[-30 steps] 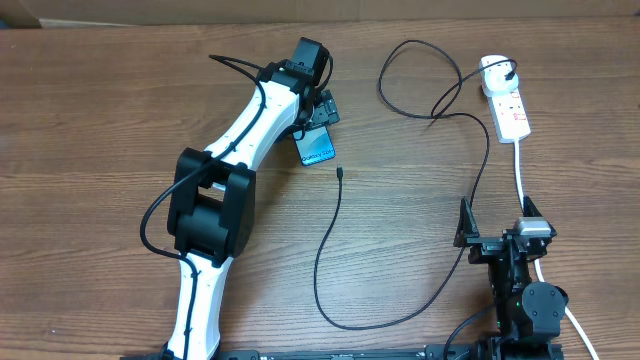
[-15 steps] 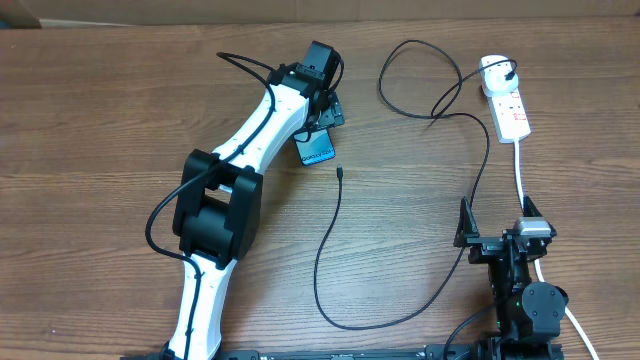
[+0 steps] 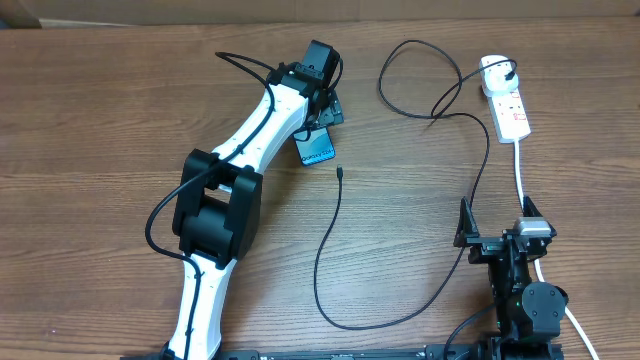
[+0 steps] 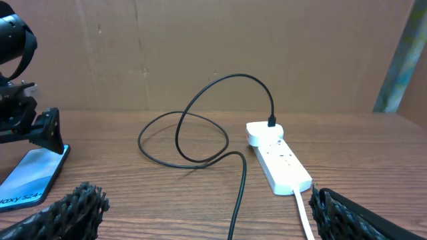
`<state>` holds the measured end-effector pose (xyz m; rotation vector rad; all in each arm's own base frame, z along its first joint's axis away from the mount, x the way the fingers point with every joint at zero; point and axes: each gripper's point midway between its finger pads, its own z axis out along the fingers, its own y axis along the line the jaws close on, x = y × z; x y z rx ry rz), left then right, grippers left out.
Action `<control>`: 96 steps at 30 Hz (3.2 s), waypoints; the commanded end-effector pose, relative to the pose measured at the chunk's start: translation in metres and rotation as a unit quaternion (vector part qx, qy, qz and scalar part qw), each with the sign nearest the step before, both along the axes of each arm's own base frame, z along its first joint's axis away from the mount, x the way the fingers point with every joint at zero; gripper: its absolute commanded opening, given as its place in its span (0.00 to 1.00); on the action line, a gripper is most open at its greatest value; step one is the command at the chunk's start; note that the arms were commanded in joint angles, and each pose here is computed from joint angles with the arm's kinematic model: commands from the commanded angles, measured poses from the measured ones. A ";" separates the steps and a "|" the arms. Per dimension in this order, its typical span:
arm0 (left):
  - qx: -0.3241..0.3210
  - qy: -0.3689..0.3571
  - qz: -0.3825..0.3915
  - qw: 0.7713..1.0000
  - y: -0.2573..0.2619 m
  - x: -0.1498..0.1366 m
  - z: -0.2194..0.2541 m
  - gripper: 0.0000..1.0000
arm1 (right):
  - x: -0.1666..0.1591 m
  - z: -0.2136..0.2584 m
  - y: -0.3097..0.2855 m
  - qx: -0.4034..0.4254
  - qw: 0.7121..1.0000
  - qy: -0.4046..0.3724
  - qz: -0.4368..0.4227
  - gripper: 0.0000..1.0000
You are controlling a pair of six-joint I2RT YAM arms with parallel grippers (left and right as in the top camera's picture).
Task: Plug charger to phone and switch on socket
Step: 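Lower the left gripper onto the phone and close on its sides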
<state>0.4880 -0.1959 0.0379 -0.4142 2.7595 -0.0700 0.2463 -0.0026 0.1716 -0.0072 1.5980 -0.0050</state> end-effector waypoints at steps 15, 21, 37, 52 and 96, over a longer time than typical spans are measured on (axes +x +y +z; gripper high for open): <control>0.015 0.004 0.011 1.000 0.009 -0.004 -0.035 1.00 | 0.000 -0.002 0.000 -0.001 1.000 -0.001 -0.002 1.00; 0.023 0.020 0.009 0.999 0.012 -0.010 -0.050 1.00 | 0.000 -0.002 0.000 -0.001 1.000 -0.001 -0.002 1.00; 0.024 0.022 0.009 0.999 0.012 -0.010 -0.054 0.86 | 0.000 -0.002 0.000 -0.001 1.000 -0.001 -0.002 1.00; 0.023 0.022 0.009 0.999 0.012 -0.010 -0.054 0.74 | 0.000 -0.002 0.000 -0.001 1.000 -0.001 -0.002 1.00; 0.043 0.042 -0.027 0.998 0.016 -0.019 -0.057 0.80 | 0.000 -0.002 0.000 -0.001 1.000 -0.001 -0.002 1.00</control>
